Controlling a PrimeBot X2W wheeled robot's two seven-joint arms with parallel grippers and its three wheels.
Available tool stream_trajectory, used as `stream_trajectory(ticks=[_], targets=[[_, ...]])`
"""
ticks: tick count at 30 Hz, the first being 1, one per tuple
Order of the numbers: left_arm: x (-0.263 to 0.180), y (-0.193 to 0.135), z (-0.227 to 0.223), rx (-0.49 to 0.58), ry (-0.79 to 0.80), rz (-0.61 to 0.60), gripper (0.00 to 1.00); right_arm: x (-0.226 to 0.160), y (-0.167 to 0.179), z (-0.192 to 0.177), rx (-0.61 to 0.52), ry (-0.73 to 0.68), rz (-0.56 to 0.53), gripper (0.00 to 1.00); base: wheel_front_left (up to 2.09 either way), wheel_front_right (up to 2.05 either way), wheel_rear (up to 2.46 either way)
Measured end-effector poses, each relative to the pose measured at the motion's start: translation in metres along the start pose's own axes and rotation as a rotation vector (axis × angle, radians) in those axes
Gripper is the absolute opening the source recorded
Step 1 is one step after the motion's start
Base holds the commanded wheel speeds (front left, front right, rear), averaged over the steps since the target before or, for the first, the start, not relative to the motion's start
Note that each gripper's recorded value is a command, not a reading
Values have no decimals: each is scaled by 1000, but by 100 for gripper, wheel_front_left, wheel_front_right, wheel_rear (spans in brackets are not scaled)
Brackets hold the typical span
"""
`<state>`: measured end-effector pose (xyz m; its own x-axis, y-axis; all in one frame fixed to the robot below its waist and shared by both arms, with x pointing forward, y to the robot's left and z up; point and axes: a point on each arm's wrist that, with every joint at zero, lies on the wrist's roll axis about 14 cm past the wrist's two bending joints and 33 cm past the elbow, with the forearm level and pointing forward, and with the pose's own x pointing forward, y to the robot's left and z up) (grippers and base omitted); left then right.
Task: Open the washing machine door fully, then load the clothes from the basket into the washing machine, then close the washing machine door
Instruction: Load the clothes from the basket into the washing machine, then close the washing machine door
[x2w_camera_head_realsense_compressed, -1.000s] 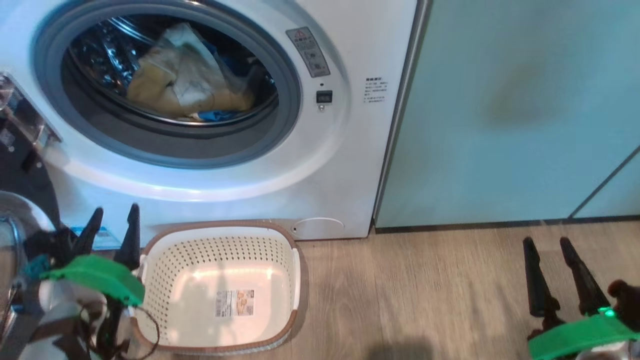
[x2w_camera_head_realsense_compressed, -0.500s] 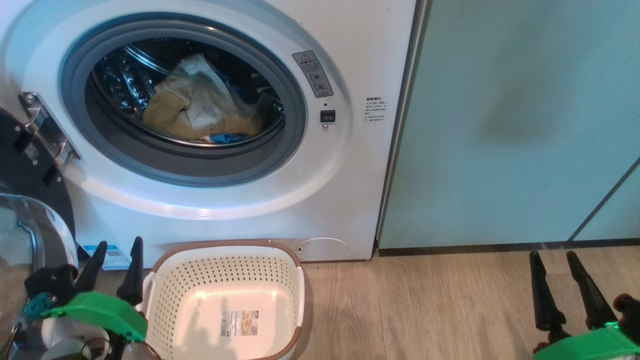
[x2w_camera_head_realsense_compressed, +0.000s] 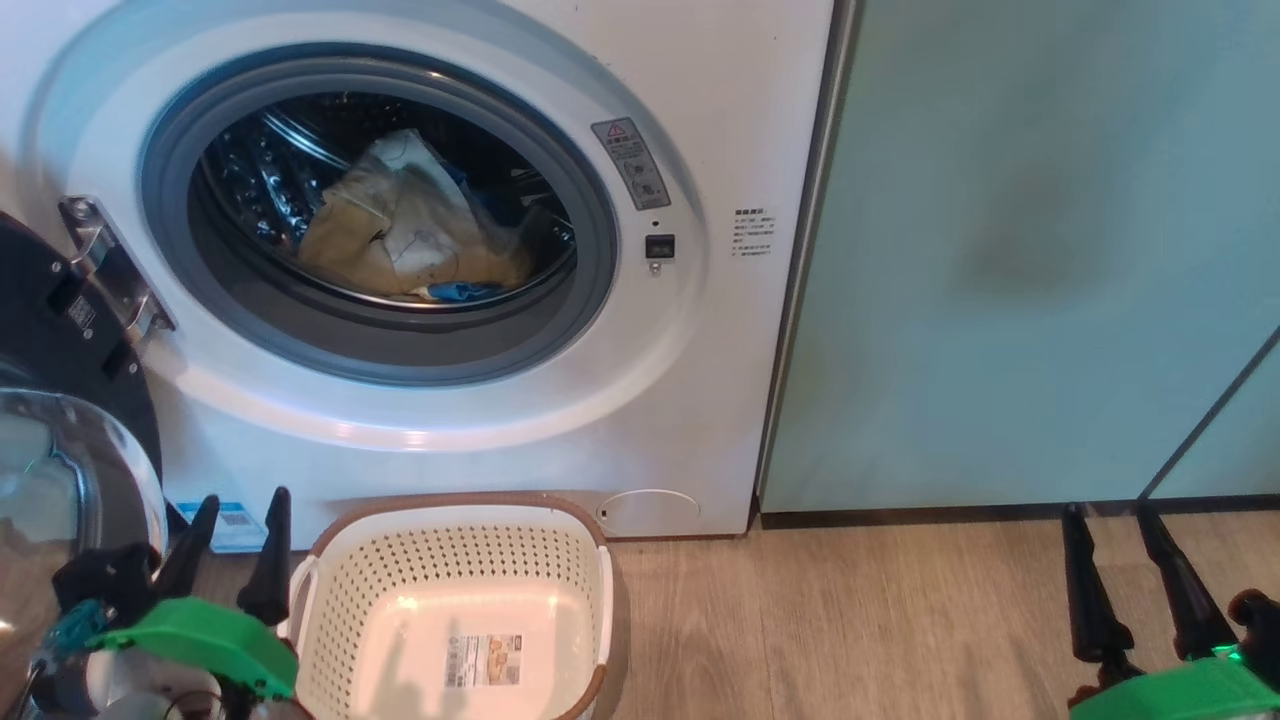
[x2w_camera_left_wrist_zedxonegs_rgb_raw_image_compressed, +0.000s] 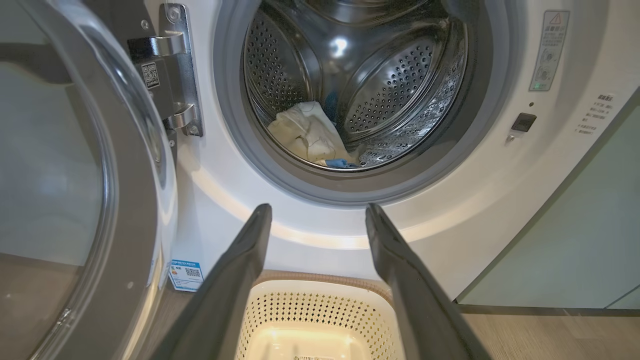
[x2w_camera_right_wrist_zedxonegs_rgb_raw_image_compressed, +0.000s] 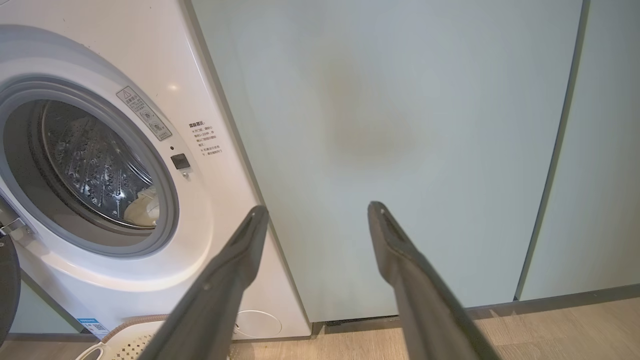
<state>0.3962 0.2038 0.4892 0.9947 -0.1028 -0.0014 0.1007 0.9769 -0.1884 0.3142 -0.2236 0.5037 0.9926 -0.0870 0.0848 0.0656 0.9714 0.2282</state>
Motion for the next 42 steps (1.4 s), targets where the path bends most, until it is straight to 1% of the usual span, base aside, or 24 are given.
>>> stream_trajectory(ticks=[18, 25, 32, 42], targets=[[1, -3, 0, -4, -3, -7, 100, 0, -3, -1, -18, 8, 3, 100, -1, 1, 0], [1, -3, -1, -7, -1, -5, 100, 1, -3, -1, -25, 12, 11, 100, -49, 49, 0], [1, -3, 0, -1, -4, -3, 100, 2, -1, -1, -25, 11, 17, 100, -123, 123, 0], [1, -3, 0, -5, -3, -3, 100, 2, -1, -2, -25, 13, 15, 100, -206, 205, 0]])
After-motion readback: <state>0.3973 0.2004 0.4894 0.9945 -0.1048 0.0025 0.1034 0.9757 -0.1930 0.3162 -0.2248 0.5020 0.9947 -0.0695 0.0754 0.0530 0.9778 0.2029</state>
